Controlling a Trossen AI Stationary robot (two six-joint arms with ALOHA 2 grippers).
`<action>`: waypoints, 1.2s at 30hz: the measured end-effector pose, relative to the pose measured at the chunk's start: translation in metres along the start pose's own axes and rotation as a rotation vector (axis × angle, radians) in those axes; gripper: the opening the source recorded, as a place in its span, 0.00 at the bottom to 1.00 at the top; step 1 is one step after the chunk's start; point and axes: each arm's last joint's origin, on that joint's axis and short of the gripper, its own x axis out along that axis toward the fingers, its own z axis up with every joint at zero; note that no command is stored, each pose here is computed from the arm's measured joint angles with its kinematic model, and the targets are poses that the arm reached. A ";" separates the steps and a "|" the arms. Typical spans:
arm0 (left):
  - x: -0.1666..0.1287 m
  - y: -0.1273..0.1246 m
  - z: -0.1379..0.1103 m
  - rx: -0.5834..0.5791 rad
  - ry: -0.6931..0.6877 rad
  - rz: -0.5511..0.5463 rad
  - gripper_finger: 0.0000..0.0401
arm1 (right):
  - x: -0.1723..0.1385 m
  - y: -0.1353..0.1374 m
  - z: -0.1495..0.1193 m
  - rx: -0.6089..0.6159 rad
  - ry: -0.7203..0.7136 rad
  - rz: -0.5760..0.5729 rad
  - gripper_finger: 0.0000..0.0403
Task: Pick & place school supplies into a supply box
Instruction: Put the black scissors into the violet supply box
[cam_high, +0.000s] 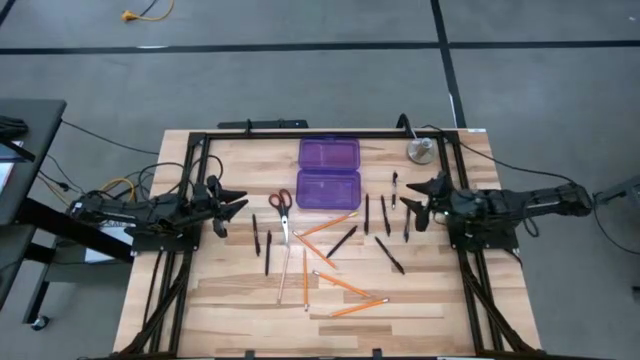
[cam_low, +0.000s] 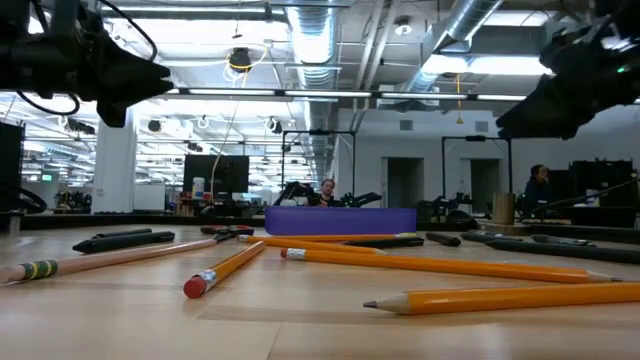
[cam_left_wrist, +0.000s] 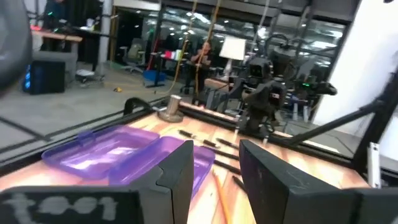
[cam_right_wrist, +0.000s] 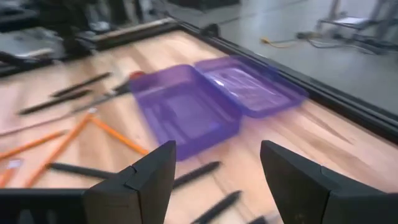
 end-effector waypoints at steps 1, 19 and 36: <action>0.002 0.000 0.000 -0.002 0.020 0.010 0.29 | 0.004 0.000 0.000 -0.001 0.012 -0.020 0.57; 0.085 -0.047 0.037 0.386 0.661 0.172 0.29 | 0.032 -0.002 -0.001 0.000 0.080 -0.144 0.57; 0.154 -0.020 0.036 0.467 1.100 0.444 0.29 | 0.031 -0.002 -0.001 -0.001 0.081 -0.142 0.57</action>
